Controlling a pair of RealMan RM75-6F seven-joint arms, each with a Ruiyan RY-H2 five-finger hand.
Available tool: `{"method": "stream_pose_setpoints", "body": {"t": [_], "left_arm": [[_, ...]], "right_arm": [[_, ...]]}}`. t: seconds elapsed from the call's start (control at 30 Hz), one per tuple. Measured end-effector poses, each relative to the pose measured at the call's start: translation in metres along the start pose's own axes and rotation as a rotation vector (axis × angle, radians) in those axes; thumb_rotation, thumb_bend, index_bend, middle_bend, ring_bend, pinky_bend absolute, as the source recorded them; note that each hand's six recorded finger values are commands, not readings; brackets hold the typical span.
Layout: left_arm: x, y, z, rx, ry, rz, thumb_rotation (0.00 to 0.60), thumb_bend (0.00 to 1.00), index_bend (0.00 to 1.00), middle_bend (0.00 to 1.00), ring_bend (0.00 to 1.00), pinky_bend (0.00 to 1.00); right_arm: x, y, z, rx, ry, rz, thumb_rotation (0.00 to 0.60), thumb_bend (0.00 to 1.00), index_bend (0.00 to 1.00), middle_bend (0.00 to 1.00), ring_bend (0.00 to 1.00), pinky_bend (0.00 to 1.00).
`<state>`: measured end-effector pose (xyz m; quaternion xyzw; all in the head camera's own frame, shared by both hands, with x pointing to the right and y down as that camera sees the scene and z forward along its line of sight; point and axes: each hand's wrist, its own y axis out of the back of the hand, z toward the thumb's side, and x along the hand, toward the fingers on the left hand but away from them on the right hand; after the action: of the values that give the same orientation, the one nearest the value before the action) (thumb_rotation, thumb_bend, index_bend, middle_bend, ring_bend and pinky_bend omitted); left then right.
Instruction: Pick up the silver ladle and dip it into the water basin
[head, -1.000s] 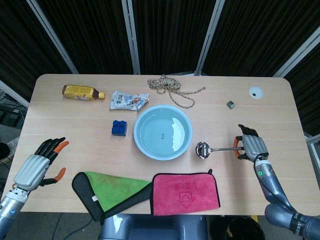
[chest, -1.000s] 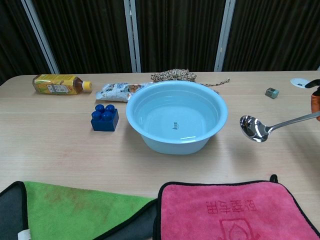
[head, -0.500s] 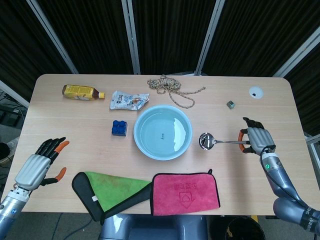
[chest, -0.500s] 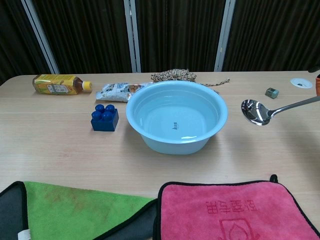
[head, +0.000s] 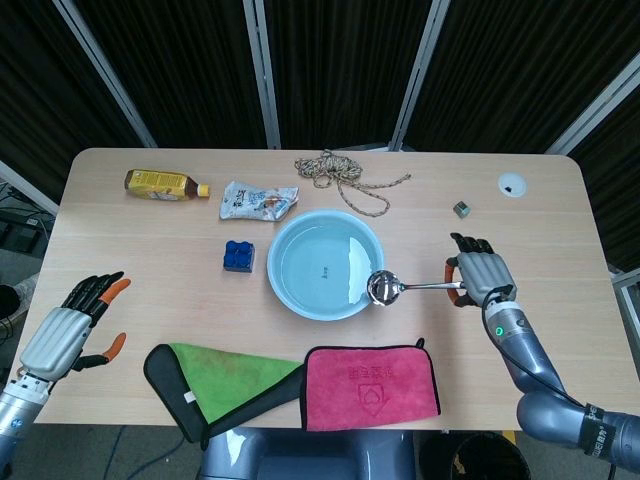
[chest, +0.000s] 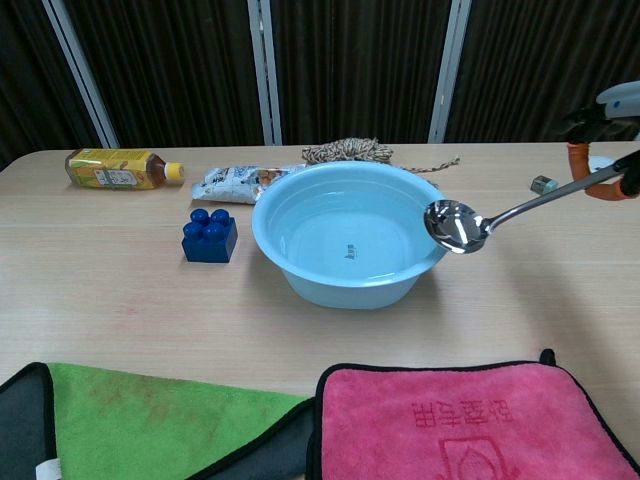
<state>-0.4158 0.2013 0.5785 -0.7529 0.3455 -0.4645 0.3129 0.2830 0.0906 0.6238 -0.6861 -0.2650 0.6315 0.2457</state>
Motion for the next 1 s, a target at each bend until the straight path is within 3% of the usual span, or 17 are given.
{"method": "stream_pose_setpoints", "body": {"t": [0.6,1.0], "left_arm": [[-0.001,0.007,-0.007,-0.043,-0.011,-0.008,0.497,0.45,0.0,0.0,0.0,0.0],[0.003,0.009,-0.015,-0.062,0.005,-0.014,0.497,0.45,0.0,0.0,0.0,0.0]], "right_arm": [[-0.021,-0.009,0.096,0.098,0.043,0.064,0.6,0.46,0.71,0.01,0.0,0.0],[-0.046,-0.021,0.128,0.141,0.039,0.081,0.6,0.46,0.71,0.01,0.0,0.0]]}}
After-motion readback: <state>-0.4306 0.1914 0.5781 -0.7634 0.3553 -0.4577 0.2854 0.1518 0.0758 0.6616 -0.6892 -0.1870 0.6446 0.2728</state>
